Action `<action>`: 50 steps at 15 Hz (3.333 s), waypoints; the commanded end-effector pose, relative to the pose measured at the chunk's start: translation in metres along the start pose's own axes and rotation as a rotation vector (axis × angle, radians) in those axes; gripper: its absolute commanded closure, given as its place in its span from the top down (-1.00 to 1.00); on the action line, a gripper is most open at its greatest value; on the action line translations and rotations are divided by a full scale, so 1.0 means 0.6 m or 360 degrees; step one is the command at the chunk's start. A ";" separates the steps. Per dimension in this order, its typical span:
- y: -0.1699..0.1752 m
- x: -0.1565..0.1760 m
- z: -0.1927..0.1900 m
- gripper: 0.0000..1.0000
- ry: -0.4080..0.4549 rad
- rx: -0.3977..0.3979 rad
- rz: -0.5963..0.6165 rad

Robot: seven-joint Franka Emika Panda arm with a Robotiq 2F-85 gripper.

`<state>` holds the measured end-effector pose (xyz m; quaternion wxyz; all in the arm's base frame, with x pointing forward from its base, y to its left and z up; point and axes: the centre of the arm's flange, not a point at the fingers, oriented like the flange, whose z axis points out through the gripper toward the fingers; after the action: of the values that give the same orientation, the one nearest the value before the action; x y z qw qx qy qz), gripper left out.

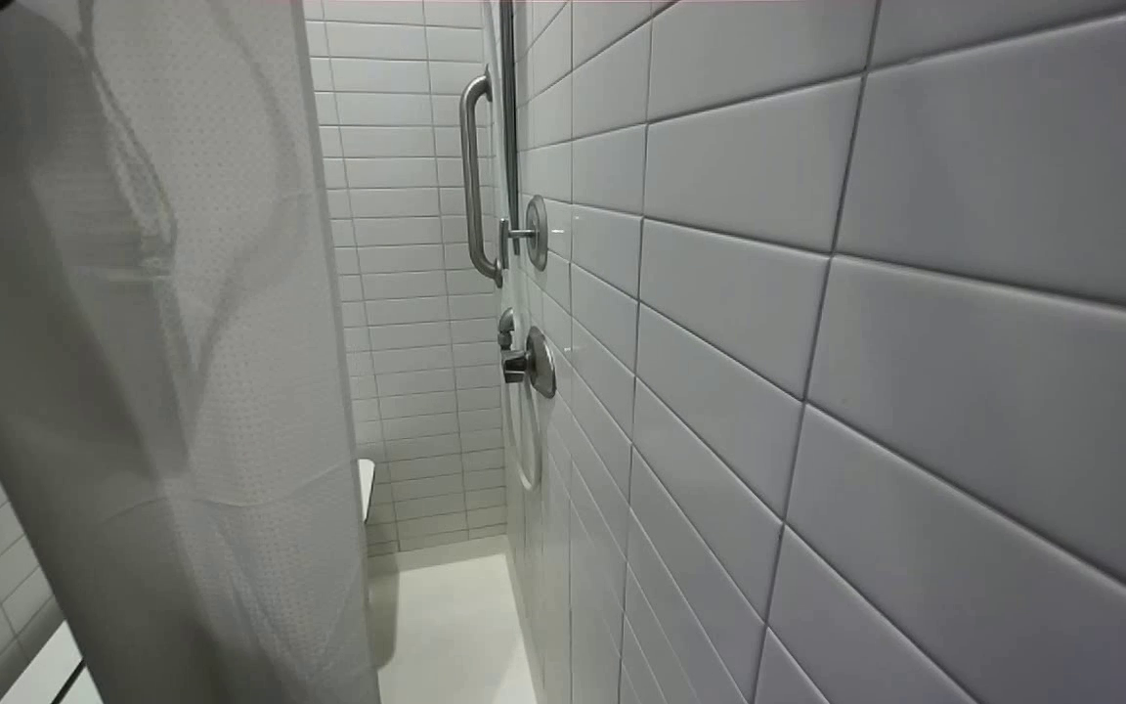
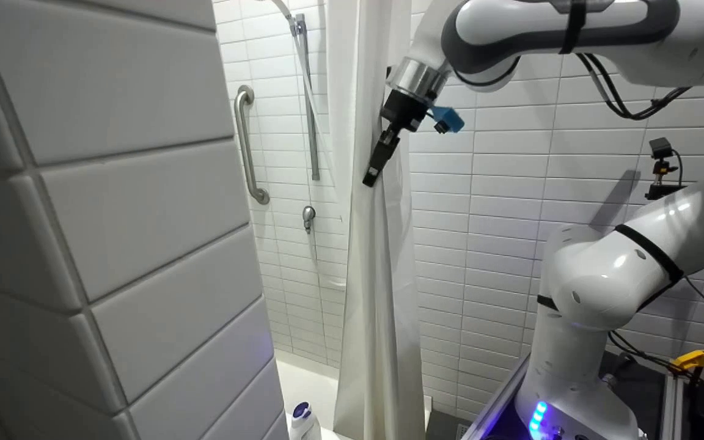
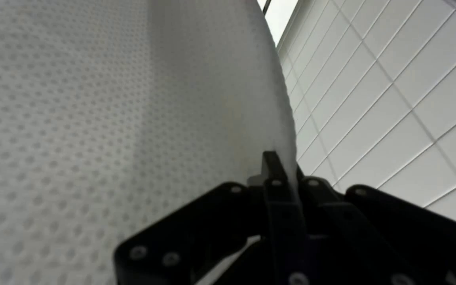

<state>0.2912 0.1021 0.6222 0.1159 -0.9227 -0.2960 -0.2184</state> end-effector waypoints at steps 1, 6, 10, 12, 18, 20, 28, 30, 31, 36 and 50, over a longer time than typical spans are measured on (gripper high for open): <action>-0.094 -0.032 0.032 -0.99 -0.0137 0.0123 -0.0223; -0.210 -0.061 0.008 -0.99 -0.0221 0.0316 -0.0480; -0.222 -0.053 -0.023 -0.95 -0.0161 0.0323 -0.0508; -0.227 -0.057 -0.026 -0.45 -0.0167 0.0332 -0.0532; 0.006 -0.113 -0.158 0.16 -0.0030 -0.0038 -0.0006; 0.037 -0.138 -0.205 0.45 0.0082 -0.0136 0.0140; 0.125 -0.157 -0.267 1.00 0.0555 -0.0442 0.0257; 0.150 -0.149 -0.247 1.00 0.0603 -0.0375 0.0227; 0.164 -0.145 -0.233 1.00 0.0613 -0.0323 0.0235; 0.204 -0.114 -0.172 1.00 0.0700 -0.0102 0.0188; 0.092 -0.023 -0.134 -0.14 0.0717 0.0301 -0.0039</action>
<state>0.2968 -0.0087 0.6665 0.2512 -0.8367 -0.2719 -0.4036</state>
